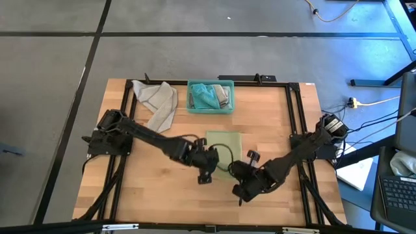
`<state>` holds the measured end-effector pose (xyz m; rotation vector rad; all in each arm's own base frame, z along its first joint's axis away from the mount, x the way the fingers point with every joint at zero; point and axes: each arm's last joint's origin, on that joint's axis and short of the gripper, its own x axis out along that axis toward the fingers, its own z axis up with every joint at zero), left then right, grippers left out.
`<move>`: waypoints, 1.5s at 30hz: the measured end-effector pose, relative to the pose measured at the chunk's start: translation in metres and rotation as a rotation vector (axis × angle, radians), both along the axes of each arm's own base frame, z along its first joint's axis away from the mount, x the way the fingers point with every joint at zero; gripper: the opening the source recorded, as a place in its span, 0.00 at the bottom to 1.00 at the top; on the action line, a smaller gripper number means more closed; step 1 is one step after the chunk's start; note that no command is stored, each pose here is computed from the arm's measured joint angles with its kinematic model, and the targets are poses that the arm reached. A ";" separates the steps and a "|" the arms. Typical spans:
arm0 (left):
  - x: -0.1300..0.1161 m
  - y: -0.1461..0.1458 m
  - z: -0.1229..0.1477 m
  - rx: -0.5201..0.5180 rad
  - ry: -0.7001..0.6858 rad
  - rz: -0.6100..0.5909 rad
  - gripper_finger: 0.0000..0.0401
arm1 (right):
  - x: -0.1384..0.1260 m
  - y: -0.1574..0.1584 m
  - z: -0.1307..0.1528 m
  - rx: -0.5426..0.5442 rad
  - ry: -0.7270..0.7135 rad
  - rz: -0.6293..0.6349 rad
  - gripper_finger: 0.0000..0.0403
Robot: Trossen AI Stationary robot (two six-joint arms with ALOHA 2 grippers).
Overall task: Fold microfiber towels
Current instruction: Fold the green towel
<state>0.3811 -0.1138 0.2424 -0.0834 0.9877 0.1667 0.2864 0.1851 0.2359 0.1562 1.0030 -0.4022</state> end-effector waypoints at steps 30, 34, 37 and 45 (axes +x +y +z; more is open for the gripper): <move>0.011 0.128 -0.018 0.052 0.152 0.099 0.00 | -0.008 -0.146 -0.049 0.102 -0.033 -0.129 0.06; 0.014 0.138 -0.022 0.062 0.148 0.086 0.00 | -0.010 -0.156 -0.057 0.116 -0.028 -0.151 0.06; 0.015 0.143 -0.028 0.050 0.169 0.089 0.00 | -0.011 -0.160 -0.061 0.133 -0.031 -0.160 0.06; 0.021 0.149 -0.041 0.061 0.174 0.101 0.01 | -0.012 -0.167 -0.065 0.125 -0.021 -0.176 0.06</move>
